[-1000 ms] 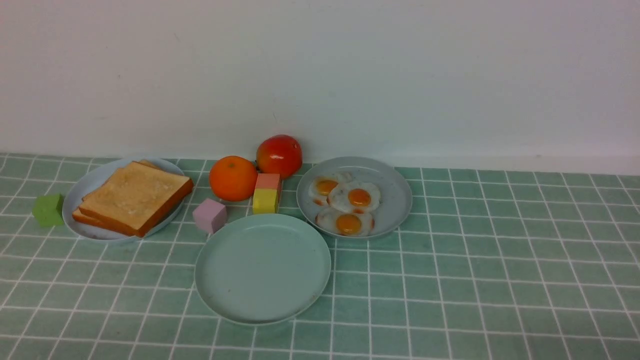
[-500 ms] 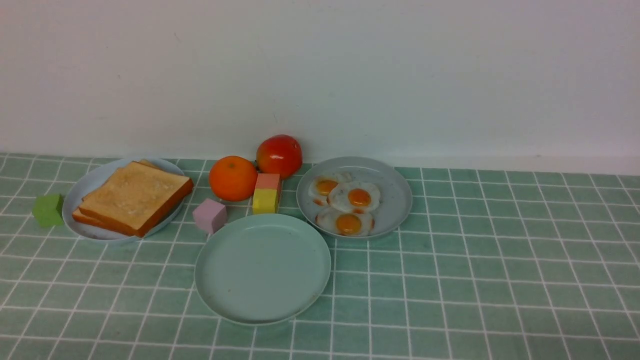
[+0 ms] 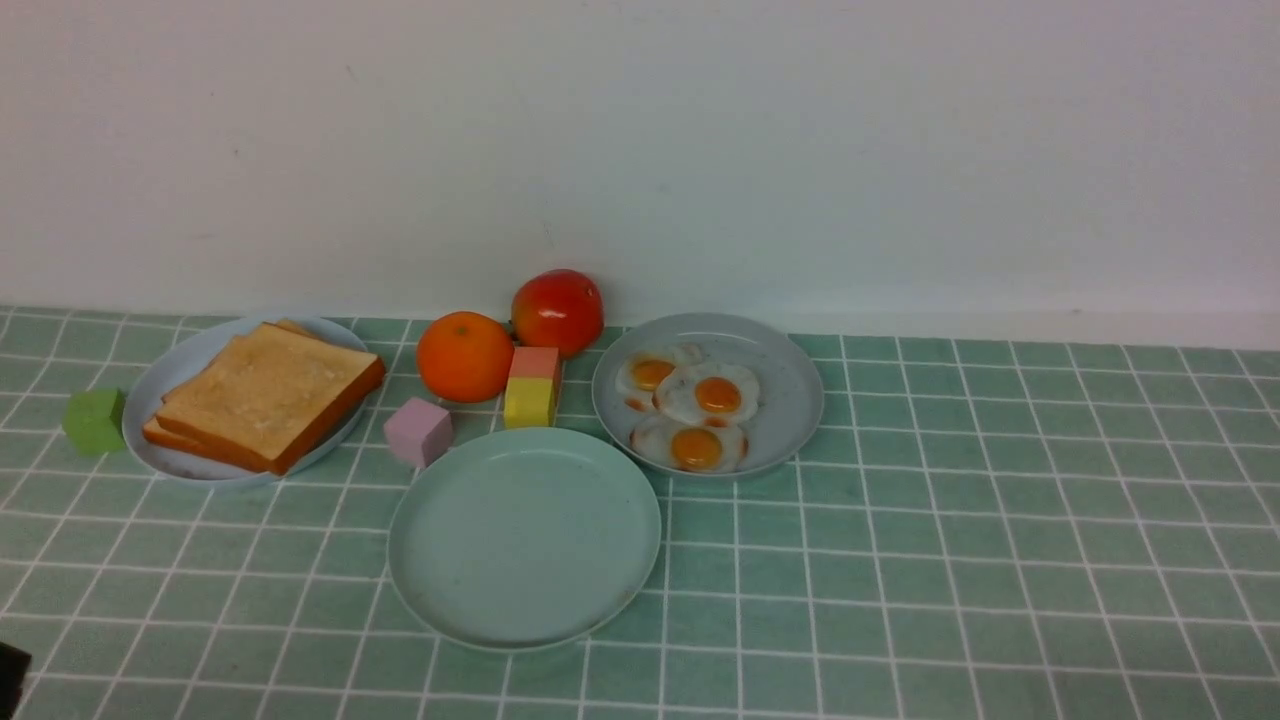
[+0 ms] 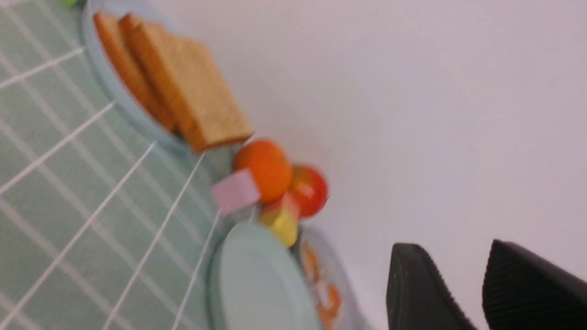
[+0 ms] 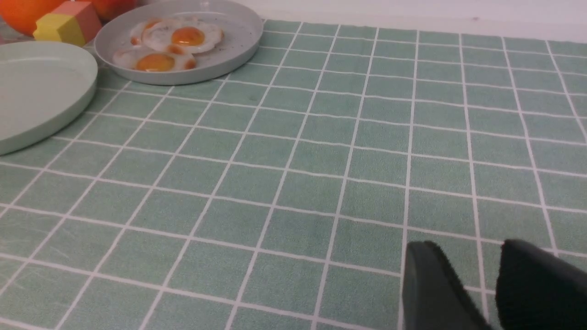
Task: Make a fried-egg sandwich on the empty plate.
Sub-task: Use the left arm to grab a slice of bread
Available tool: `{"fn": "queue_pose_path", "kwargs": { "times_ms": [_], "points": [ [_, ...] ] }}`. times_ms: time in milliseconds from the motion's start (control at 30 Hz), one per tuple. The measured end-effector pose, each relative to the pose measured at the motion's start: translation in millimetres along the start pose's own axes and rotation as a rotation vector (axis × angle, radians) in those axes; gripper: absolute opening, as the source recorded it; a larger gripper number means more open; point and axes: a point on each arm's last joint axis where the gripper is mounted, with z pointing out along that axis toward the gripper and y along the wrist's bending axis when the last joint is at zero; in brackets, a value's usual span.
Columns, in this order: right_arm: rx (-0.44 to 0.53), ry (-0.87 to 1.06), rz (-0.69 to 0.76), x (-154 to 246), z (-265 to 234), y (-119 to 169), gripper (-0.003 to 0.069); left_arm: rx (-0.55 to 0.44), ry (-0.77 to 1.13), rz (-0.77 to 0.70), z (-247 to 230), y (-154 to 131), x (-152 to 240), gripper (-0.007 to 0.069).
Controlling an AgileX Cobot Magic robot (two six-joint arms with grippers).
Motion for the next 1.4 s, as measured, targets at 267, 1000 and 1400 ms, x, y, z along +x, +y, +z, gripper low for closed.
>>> {"fn": "queue_pose_path", "kwargs": {
  "times_ms": [267, 1000, 1400],
  "points": [
    [-0.052, -0.046, 0.244, -3, 1, 4, 0.0239, 0.014, 0.156, 0.174, 2, -57, -19, 0.0055],
    [-0.315, 0.045, 0.331, -118, -32, 31, 0.0028, -0.304, 0.931, 0.868, 239, -81, -30, -0.0013],
    [-0.359, 0.317, 0.017, -198, -9, 37, 0.0001, -0.376, 0.989, 1.111, 343, -17, -11, 0.0194]
  ]
}}
